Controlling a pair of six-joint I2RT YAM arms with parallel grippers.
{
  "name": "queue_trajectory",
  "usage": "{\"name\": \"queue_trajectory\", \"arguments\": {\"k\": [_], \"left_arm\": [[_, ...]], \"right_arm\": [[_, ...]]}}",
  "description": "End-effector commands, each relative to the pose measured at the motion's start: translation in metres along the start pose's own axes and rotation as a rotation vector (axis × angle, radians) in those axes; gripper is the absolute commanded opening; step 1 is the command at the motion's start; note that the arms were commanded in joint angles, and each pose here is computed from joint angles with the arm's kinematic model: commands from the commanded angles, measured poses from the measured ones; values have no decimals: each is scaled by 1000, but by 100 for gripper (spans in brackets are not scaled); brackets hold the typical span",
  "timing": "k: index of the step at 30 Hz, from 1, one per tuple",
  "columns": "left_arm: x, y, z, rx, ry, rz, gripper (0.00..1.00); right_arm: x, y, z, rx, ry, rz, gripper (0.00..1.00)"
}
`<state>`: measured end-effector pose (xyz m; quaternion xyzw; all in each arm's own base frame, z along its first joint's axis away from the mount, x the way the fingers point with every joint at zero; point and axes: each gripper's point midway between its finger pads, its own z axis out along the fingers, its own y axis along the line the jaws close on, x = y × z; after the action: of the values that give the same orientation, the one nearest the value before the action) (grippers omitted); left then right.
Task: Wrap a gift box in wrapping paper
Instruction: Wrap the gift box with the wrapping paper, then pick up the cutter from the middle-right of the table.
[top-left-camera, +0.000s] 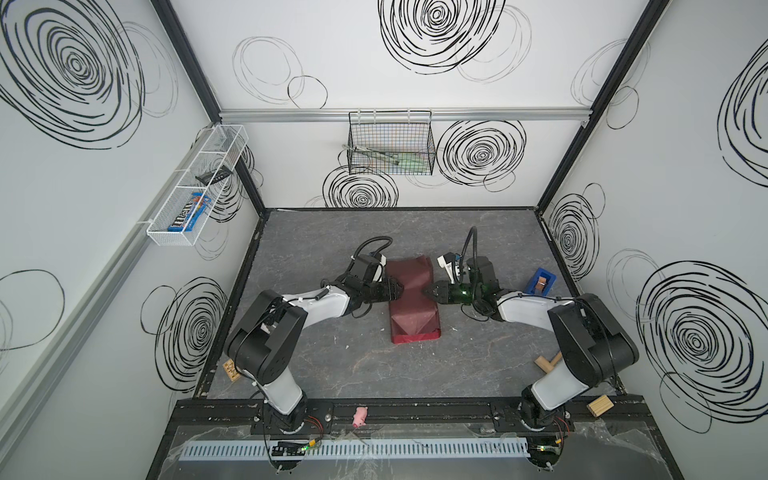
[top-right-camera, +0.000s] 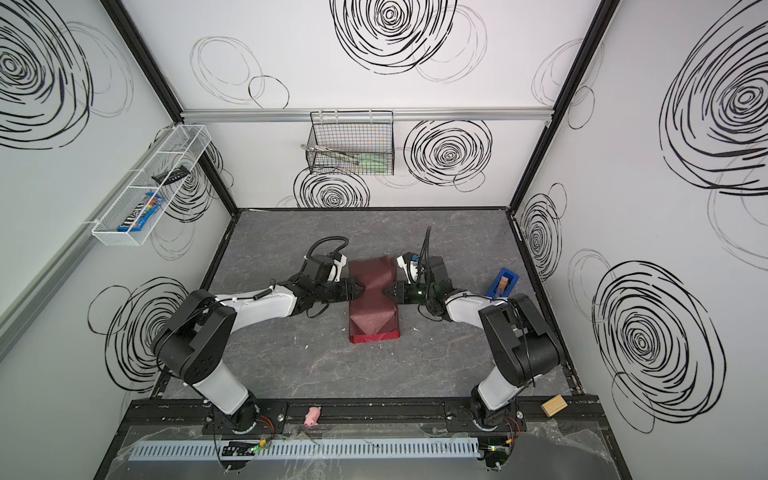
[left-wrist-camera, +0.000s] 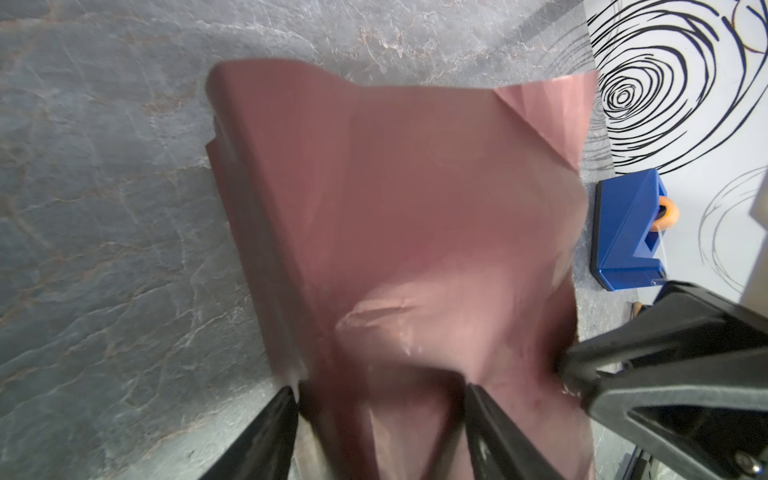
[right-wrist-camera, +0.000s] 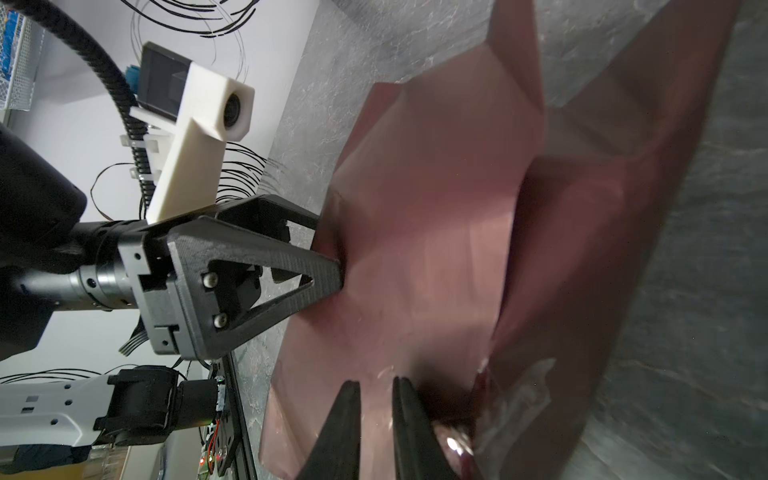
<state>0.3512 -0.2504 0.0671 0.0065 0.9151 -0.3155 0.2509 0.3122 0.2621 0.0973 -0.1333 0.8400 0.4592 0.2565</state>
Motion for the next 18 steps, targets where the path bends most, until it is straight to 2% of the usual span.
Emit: {"name": "queue_trajectory", "arguments": {"k": [1, 3, 4, 6, 9, 10, 15, 18], "left_arm": [[29, 34, 2, -135, 83, -14, 67], [28, 33, 1, -136, 80, -13, 67], [28, 33, 0, -135, 78, -12, 67], [26, 32, 0, -137, 71, -11, 67], [26, 30, 0, -126, 72, -15, 67], [27, 30, 1, -123, 76, -16, 67], [26, 26, 0, -108, 70, -17, 67], [26, 25, -1, -105, 70, -17, 67]], "right_arm": [[-11, -7, -12, 26, -28, 28, 23], [-26, -2, -32, 34, -80, 31, 30], [-36, -2, -48, 67, -116, 42, 40], [-54, -11, -78, 170, -185, 81, 52], [-73, -41, -130, 400, -293, 160, 81], [-78, -55, -151, 498, -342, 186, 100], [-90, -93, -239, 916, -501, 332, 97], [-88, -105, -272, 1106, -541, 407, 97]]}}
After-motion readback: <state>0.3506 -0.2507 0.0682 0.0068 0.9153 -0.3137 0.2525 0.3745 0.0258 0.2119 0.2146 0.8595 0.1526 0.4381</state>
